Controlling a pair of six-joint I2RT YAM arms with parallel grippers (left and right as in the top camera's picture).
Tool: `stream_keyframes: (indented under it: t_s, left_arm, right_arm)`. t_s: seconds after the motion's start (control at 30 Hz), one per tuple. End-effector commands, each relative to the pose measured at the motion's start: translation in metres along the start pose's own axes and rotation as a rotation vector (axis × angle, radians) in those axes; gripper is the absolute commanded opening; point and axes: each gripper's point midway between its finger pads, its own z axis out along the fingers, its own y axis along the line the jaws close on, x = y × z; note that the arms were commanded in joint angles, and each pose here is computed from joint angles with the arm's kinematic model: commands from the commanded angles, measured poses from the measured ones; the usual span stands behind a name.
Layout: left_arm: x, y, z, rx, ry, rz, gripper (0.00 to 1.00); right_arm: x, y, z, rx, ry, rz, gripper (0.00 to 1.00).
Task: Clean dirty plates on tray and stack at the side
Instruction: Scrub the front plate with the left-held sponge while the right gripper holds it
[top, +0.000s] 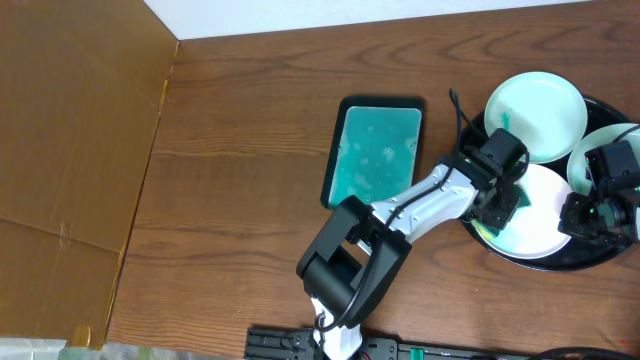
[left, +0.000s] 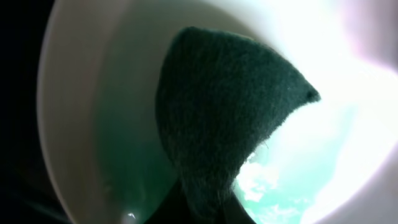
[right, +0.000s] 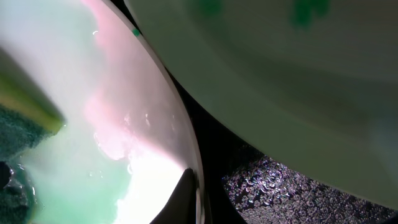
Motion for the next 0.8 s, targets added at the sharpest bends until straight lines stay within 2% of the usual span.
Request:
stream_keyframes:
  t_s: [0.0,0.17,0.27,0.3,0.4,0.6,0.67,0.77]
  left_arm:
    - [-0.003,0.075,0.014,-0.367,-0.047,-0.138,0.07]
    - [-0.024,0.092,-0.018,-0.463,-0.180,-0.239,0.07]
    - [-0.042,0.093,-0.040,-0.452,-0.276,-0.292,0.07]
    - [-0.049,0.089,-0.051,-0.420,-0.320,-0.326,0.07]
    - [-0.056,0.063,-0.056,-0.267,-0.326,-0.320,0.07]
    - [-0.047,-0.015,-0.044,0.174,-0.189,-0.243,0.07]
    - [-0.044,-0.024,-0.041,0.228,-0.165,-0.213,0.07]
    - [-0.039,-0.021,-0.029,0.215,-0.137,-0.198,0.08]
  right_arm:
    - [0.008,-0.017,0.009,0.067,0.032,0.009,0.02]
    - [0.008,-0.017,0.009,0.067,0.032,0.009,0.02]
    - [0.008,-0.017,0.009,0.067,0.032,0.009,0.02]
    - [0.008,-0.017,0.009,0.067,0.032,0.009,0.02]
    - [0.008,-0.017,0.009,0.067,0.032,0.009,0.01]
    - [0.008,-0.016,0.009,0.062,0.034,0.009,0.01]
    - [0.008,-0.015,0.009,0.055,0.036,0.009,0.01]
    - [0.007,-0.014,0.009,0.051,0.030,0.008,0.02]
